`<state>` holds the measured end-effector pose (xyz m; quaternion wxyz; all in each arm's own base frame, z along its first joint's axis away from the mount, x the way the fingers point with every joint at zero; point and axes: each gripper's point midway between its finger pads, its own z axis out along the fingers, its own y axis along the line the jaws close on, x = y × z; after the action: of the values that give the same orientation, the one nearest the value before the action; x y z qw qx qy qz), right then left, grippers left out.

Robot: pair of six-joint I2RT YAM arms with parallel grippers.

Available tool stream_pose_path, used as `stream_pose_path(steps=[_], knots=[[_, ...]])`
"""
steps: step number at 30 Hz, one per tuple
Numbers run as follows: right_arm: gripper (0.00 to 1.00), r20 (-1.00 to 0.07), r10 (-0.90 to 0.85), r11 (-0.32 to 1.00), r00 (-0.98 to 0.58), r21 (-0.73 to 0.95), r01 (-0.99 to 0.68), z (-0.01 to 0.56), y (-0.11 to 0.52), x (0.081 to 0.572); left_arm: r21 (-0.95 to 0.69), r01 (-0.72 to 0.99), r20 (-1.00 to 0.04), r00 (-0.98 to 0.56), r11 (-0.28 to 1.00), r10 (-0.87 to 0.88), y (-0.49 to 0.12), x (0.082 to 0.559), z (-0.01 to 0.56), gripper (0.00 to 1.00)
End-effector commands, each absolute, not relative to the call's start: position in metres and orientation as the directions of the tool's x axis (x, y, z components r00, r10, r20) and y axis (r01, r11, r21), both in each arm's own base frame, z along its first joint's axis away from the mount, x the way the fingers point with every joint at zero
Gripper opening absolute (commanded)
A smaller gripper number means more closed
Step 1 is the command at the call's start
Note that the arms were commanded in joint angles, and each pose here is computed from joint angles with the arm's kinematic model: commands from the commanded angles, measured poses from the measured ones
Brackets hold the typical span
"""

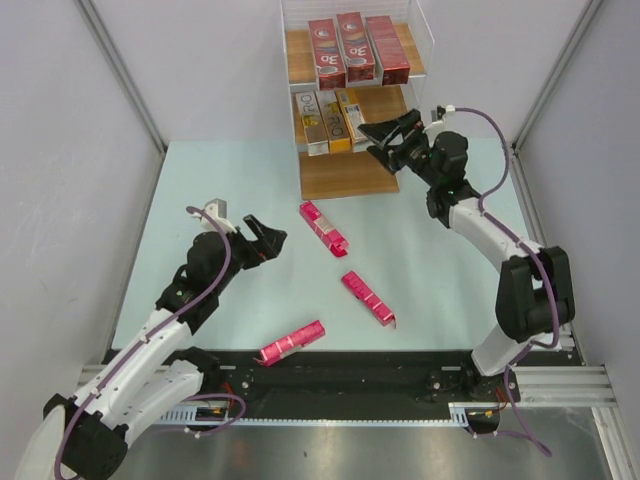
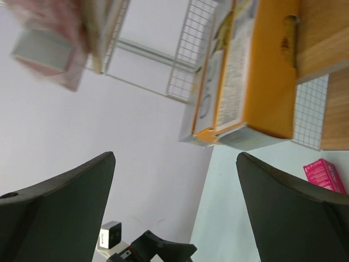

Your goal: Place and organize the toothpastes onto the shelf

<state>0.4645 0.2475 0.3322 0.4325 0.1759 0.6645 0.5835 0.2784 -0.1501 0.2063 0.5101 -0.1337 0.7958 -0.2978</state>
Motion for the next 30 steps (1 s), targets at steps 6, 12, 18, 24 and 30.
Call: stream_pose_path(steps=[6, 12, 18, 24, 30], knots=[[1.0, -0.522, 0.677, 0.459, -0.519, 0.851, -0.256, 0.325, 0.22, 0.418, -0.613, 0.143, -0.741, -0.445, 0.777, -0.503, -0.158, 0.28, 0.211, 1.0], [1.0, -0.577, 0.615, 0.583, -0.537, 0.792, -0.184, 0.277, 0.198, 0.373, -0.617, 0.152, -0.737, -0.455, 0.772, -0.5, -0.16, 0.278, 0.21, 1.0], [1.0, -0.688, 0.482, 0.747, -0.542, 0.646, -0.156, 0.239, 0.179, 0.325, -0.616, 0.161, -0.731, -0.481, 0.771, -0.484, -0.163, 0.273, 0.201, 1.0], [1.0, -0.743, 0.292, 0.887, -0.602, 0.446, -0.122, 0.183, 0.163, 0.268, -0.609, 0.173, -0.723, -0.523, 0.774, -0.452, -0.167, 0.267, 0.188, 1.0], [1.0, -0.742, 0.172, 0.941, -0.648, 0.319, -0.116, 0.149, 0.153, 0.221, -0.613, 0.18, -0.709, -0.555, 0.769, -0.435, -0.172, 0.265, 0.178, 1.0]])
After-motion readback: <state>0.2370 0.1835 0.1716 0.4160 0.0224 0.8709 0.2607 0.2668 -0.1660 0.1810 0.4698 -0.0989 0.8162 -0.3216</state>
